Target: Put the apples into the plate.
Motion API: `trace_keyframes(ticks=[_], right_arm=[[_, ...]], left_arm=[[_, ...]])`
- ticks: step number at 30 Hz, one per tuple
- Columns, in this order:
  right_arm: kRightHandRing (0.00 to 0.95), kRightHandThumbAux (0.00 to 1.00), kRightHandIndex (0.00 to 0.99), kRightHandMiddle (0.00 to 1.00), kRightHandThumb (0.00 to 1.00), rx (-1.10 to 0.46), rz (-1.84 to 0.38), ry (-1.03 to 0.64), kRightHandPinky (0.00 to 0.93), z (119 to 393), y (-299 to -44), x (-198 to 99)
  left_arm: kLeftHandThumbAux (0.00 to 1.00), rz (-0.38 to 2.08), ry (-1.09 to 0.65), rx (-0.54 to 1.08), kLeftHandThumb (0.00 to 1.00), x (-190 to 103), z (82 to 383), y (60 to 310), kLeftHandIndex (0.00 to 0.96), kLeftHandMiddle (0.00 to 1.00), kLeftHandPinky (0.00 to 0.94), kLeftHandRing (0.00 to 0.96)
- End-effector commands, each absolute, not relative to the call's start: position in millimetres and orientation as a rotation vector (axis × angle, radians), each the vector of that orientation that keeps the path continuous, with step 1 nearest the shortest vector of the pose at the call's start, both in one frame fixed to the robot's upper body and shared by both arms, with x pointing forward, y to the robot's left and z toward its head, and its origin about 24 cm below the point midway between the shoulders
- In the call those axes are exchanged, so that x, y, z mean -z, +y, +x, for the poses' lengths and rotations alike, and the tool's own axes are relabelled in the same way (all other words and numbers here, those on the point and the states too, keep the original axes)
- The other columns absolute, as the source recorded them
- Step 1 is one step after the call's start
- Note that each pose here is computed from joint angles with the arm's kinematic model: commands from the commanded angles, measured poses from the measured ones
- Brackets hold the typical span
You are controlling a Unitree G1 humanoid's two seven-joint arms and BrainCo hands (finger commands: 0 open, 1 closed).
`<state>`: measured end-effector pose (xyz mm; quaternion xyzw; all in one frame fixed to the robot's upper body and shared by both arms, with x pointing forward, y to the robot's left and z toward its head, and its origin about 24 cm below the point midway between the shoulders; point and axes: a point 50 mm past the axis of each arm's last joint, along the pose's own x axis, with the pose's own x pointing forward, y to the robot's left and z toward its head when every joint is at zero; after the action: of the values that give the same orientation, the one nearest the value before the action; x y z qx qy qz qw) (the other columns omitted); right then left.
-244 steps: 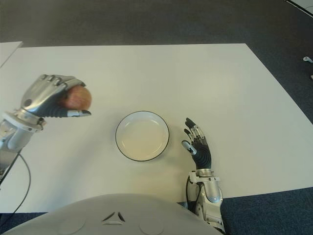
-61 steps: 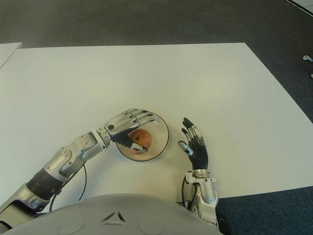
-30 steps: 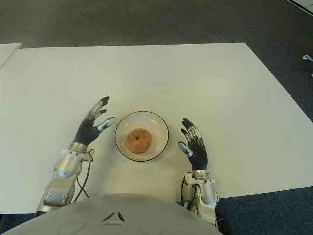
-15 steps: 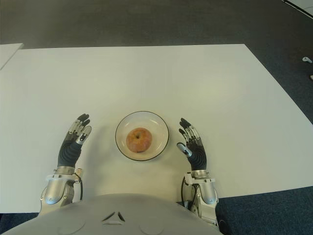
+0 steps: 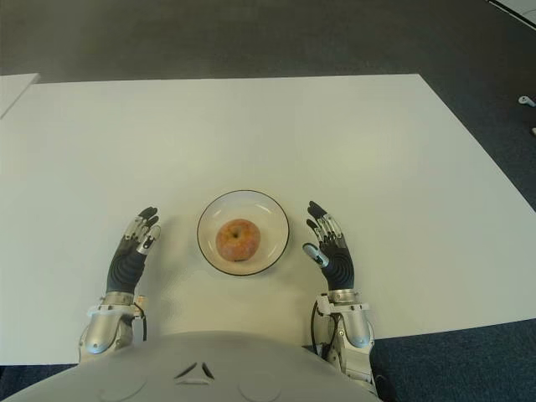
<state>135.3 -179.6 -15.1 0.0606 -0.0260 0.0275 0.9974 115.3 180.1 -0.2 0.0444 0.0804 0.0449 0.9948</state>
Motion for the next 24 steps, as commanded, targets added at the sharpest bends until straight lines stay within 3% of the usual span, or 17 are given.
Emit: trace_keyframes(ticks=[1,13,24], right_arm=[[0.071,0.552,0.155,0.121,0.214,-0.001,0.146,0.238,0.085,100.7,-185.2,58.2],[0.074,0.564,0.163,0.122,0.217,-0.002,0.166,0.243,0.091,102.3,-186.4,57.8],[0.079,0.555,0.158,0.125,0.229,-0.002,0.194,0.243,0.102,103.0,-184.9,56.7]], left_arm=[[0.424,0.118,0.183,-0.100,0.000,12.7,105.6,175.2,0.119,0.092,0.125,0.079],[0.347,0.155,0.130,-0.070,0.004,25.1,99.2,172.5,0.127,0.075,0.083,0.048],[0.316,0.113,0.094,-0.035,0.000,30.0,95.8,165.4,0.121,0.086,0.113,0.064]])
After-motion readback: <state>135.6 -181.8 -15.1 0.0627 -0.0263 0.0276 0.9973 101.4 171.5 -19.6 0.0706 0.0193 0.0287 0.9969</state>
